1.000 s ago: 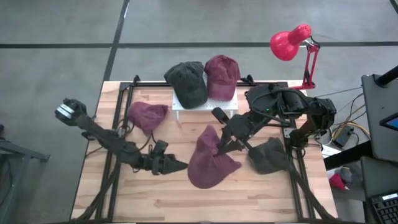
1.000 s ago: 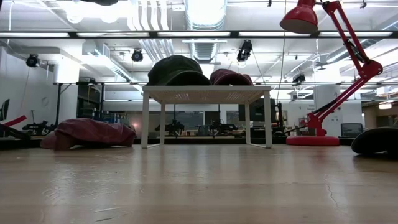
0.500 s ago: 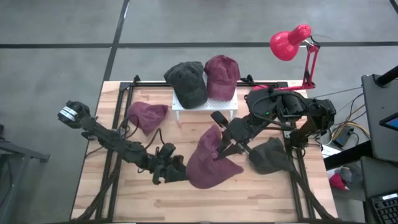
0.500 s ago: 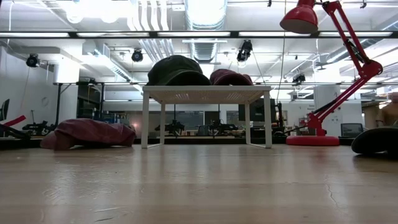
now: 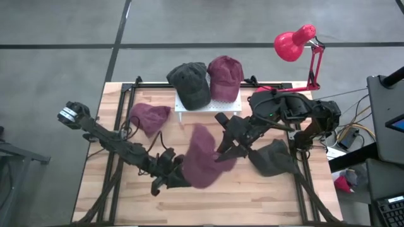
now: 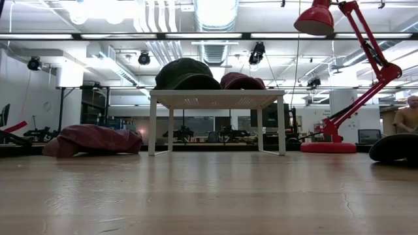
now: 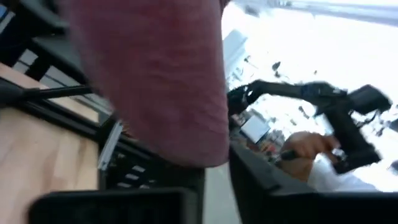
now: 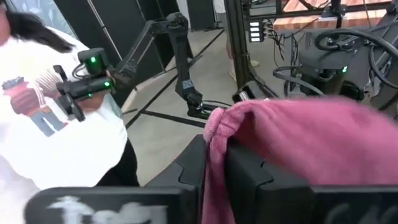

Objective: Pick & Place hat
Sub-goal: Stack the bottom red cap on top of the red cap on the shelf

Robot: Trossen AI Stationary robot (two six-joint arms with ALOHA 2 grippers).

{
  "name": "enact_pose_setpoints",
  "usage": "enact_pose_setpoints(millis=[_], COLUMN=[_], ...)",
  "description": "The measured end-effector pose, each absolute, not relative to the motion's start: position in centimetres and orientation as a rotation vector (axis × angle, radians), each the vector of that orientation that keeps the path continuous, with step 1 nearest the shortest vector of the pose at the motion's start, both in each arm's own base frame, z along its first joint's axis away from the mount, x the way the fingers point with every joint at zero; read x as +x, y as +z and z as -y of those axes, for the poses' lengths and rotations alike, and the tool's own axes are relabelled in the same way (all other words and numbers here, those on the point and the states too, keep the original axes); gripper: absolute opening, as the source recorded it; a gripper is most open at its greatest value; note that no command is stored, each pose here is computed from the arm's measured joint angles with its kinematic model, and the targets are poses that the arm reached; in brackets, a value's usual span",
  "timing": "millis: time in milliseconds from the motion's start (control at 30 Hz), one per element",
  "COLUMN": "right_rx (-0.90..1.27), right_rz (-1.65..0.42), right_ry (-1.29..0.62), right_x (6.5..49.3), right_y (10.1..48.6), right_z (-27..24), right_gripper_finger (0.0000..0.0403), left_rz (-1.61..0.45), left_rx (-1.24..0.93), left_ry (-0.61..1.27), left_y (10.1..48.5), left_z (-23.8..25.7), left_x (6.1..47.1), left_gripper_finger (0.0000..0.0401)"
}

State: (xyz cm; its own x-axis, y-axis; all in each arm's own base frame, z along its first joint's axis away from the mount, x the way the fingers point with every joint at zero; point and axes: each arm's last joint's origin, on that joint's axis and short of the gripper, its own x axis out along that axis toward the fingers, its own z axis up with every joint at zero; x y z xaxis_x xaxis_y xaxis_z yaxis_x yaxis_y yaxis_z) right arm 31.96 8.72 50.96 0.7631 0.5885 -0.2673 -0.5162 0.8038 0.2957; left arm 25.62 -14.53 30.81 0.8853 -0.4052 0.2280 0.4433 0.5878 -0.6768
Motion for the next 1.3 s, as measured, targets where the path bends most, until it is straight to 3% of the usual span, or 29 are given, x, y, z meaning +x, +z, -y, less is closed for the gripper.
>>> enact_pose_setpoints(millis=[100,333,567,1133,1300], right_rx=[0.227,0.224,0.197,0.126,0.044], right_rz=[-0.359,-0.327,-0.427,-0.611,-0.632], right_ry=[0.603,0.593,0.422,0.351,0.244], right_x=[31.7,30.9,29.7,30.0,30.3], right_y=[51.3,52.5,52.3,50.1,49.5], right_z=[-8.7,-8.4,-7.7,-7.7,-7.4], right_gripper_finger=[0.0072,0.0111,0.0132,0.014,0.0134], left_rz=[0.041,0.038,0.037,-0.059,-0.056], left_rx=[-0.749,-0.591,-0.508,-0.418,-0.419], left_ry=[-0.41,-0.218,-0.136,-0.064,-0.064], left_y=[30.3,29.6,29.3,28.1,28.2], left_z=[14.4,14.0,13.7,13.4,13.4], left_x=[25.8,26.0,26.1,26.2,26.2], left_gripper_finger=[0.0012,0.0006,0.0006,0.0006,0.0005])
